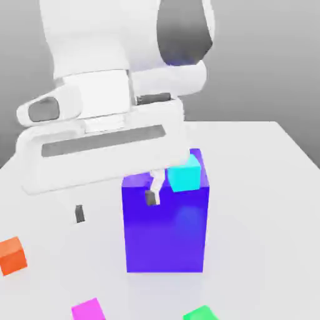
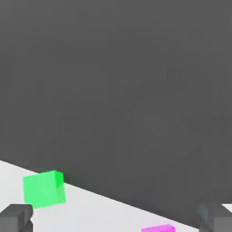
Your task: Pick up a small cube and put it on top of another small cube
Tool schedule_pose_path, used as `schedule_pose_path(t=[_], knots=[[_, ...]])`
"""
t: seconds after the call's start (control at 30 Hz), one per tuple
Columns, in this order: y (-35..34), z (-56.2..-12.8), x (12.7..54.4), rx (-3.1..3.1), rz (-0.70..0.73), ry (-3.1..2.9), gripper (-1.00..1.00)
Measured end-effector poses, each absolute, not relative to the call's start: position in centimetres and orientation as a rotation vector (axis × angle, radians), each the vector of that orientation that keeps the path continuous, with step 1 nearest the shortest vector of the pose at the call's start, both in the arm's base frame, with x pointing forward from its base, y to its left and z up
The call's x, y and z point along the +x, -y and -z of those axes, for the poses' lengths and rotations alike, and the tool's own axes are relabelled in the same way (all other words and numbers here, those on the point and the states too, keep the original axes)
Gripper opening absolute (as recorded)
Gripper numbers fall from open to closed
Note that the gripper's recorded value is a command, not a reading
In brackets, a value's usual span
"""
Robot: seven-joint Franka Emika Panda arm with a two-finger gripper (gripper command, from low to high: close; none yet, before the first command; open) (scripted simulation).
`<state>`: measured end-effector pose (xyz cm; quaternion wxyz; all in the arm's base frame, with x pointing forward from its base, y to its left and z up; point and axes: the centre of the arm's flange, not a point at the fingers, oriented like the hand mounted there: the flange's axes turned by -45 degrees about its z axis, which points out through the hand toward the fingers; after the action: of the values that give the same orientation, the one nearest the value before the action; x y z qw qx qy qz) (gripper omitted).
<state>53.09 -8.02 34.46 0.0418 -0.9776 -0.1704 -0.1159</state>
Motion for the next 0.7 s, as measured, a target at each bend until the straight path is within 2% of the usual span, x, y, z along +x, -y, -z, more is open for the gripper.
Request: schedule_pose_path(t=[0.3,0.43,0.47,0.7], knots=[[12.0,-20.6,51.6,-3.044,0.036,0.732,0.00],[12.5,-14.8,51.4,-3.050,0.003,0.760,0.00],[12.5,-13.5,51.3,-3.049,0.002,0.759,-1.00],[12.5,-13.3,51.3,-3.048,-0.001,0.759,-1.00]])
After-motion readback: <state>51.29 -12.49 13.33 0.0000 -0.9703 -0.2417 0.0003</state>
